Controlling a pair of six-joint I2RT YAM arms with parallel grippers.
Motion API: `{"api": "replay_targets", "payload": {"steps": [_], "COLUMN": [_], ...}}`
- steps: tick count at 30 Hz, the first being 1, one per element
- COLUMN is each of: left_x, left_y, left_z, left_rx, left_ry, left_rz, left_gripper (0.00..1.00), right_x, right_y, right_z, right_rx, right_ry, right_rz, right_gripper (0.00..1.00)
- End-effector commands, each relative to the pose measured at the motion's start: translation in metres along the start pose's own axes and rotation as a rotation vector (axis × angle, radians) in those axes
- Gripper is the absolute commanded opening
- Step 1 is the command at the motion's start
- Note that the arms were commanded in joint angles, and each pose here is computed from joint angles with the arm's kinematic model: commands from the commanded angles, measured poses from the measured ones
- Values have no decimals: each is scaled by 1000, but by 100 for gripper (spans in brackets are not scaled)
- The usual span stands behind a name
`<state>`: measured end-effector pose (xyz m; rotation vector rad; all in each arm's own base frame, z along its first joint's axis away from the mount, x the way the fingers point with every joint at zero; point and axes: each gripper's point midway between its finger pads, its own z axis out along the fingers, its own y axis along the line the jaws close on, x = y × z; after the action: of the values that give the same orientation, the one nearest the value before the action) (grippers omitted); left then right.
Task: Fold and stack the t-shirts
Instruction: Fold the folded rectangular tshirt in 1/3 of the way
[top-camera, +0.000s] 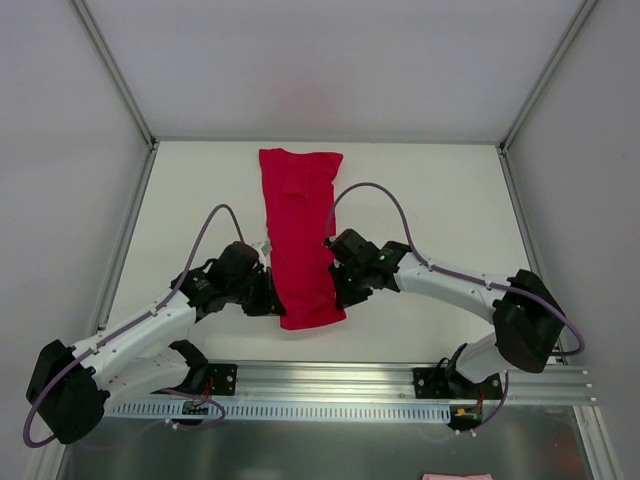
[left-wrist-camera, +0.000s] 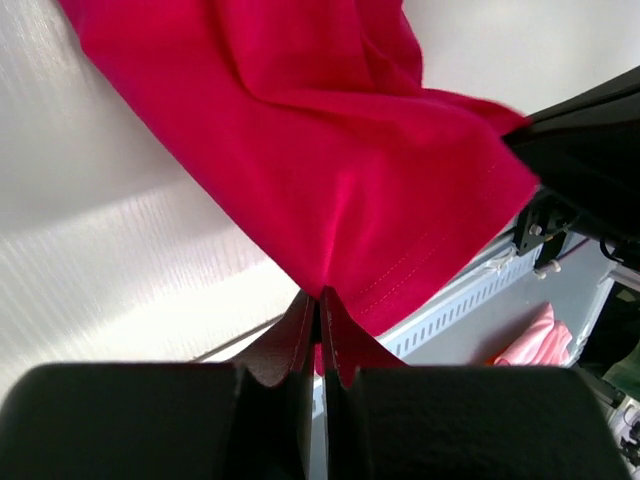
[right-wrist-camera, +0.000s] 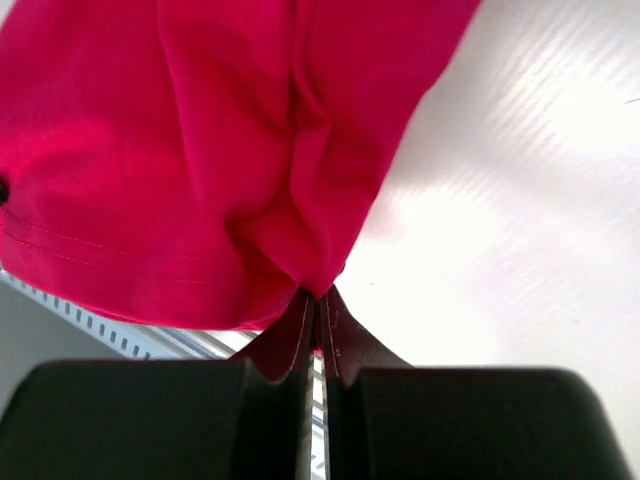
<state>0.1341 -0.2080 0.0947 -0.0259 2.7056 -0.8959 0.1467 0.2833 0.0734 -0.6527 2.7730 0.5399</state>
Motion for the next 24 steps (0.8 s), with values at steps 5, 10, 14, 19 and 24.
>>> {"api": "replay_targets", "payload": {"steps": [5,10,14,19,24], "left_x": [-34,-59,-86,-130,-160], "left_y": [-8,-9,-5,-4,-5], "left_z": [0,7,10,13,23], "left_rx": [-40,-61,-71,-86,-88], "left_ry": [-83,-111,-137,-175,-162], "left_rz": [53,52,45,50,72], "left_gripper": [0,0,0,0,0], "right_x": [-47,-75,-90,-106,-129], "right_y": [-35,-50,-55,-58,-52], "right_z": [-37,-48,-48,-41,-40], "right_rx": [63,68,54,36,4], "right_ry": [-107,-150,-159,-160,-177], "right_rz": [-29,-38,-27,-50,-74], "right_gripper": [1,1,1,1,1]}}
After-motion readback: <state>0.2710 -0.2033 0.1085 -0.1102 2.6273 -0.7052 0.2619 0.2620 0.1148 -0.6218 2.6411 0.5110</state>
